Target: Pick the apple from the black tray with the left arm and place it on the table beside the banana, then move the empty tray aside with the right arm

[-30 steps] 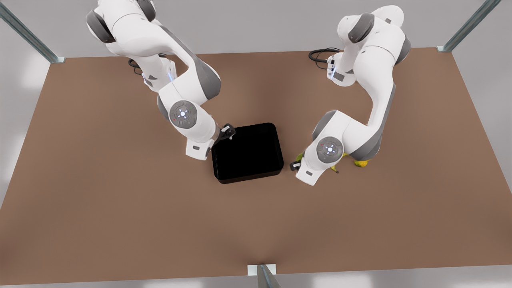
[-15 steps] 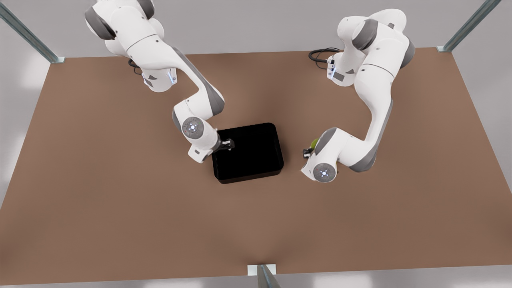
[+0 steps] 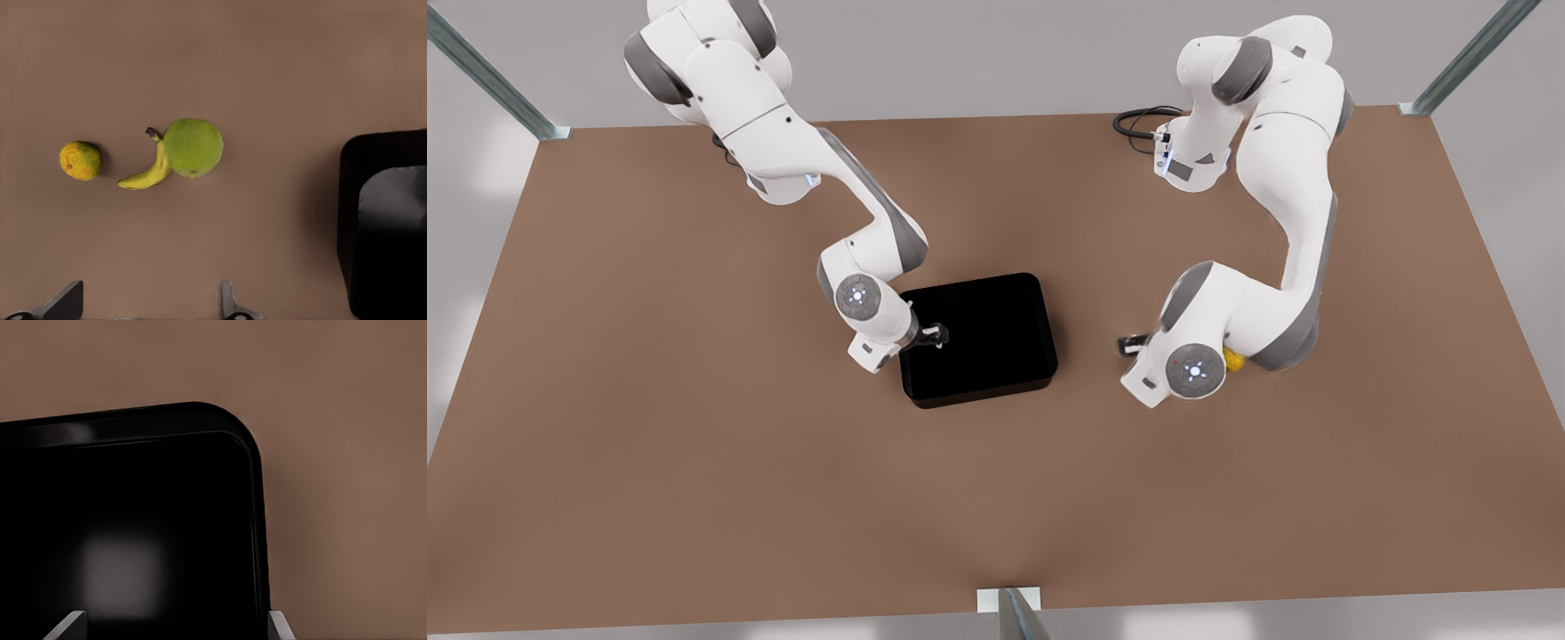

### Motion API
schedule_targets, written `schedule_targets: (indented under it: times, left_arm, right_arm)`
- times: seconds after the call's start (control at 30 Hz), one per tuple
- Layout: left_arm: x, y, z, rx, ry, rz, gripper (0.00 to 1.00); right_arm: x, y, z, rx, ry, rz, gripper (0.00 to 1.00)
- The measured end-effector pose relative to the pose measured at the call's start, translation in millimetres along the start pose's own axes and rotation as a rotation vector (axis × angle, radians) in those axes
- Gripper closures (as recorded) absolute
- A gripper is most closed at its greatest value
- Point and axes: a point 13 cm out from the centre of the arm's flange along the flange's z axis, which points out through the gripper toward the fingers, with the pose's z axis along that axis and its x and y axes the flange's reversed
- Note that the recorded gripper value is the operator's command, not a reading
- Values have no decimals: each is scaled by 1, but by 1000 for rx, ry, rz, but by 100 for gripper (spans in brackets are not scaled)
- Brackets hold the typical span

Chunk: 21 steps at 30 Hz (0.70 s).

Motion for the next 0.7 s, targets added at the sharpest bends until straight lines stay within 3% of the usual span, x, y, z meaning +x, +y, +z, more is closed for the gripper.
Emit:
schedule_targets:
  times: [0.1,0.27,0.47,0.6,0.7]
  left_arm:
    - [50,37,-85,29,-130,-27,0]
    - [57,176,-41,118,-60,-198,0]
    - [40,189,-45,176,-132,-146,0]
    - [34,189,-50,183,-162,-103,0]
    - [26,198,-47,154,-172,-114,0]
  right_arm:
    - [-5,-13,3,7,-5,0,0]
    - [-9,-34,22,24,10,-5,0]
    - [-8,-34,44,26,17,-36,0]
    - [-8,-33,48,24,15,-51,23]
    - [-9,-33,49,23,12,-61,46]
